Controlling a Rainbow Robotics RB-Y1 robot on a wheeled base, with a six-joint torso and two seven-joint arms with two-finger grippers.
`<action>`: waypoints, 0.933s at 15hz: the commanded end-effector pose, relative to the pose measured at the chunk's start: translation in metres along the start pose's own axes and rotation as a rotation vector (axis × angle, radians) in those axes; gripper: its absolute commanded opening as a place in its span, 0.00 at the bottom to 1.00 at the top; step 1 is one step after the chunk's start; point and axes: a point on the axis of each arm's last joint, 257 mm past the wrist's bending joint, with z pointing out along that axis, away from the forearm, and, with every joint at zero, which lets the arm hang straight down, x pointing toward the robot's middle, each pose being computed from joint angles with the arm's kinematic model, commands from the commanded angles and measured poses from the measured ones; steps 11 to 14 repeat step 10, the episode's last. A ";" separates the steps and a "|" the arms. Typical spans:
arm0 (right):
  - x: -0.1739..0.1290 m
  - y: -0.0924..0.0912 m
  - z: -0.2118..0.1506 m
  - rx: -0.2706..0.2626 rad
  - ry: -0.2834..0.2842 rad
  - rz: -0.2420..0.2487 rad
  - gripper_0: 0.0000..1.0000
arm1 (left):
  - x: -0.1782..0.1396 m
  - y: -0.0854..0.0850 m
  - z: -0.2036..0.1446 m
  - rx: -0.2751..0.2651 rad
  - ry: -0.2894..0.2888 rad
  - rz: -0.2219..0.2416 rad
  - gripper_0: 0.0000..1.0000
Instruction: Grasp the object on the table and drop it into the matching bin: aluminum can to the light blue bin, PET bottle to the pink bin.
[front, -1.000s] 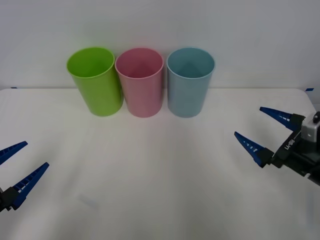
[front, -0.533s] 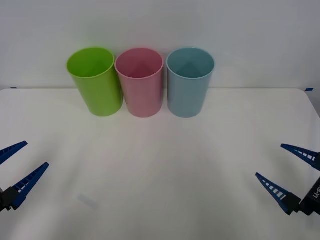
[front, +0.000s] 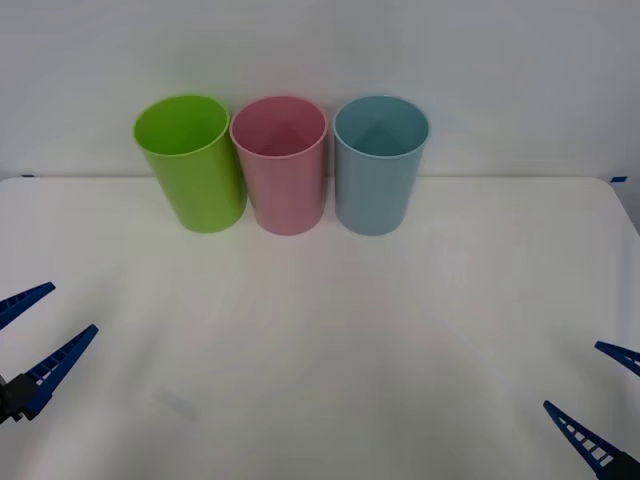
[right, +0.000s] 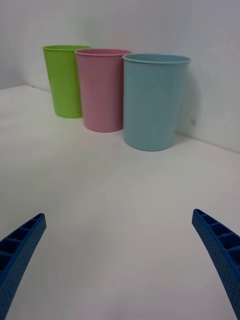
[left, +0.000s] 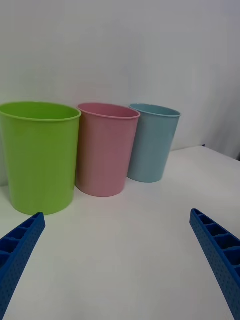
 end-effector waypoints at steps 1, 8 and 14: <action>0.011 -0.001 -0.016 -0.007 -0.003 0.031 1.00 | 0.000 0.000 0.000 0.000 0.000 0.000 1.00; 0.035 -0.005 -0.030 0.013 0.041 0.068 1.00 | 0.000 0.000 0.000 0.000 0.000 0.000 1.00; 0.035 -0.005 -0.030 0.013 0.041 0.068 1.00 | 0.000 0.000 0.000 0.000 0.000 0.000 1.00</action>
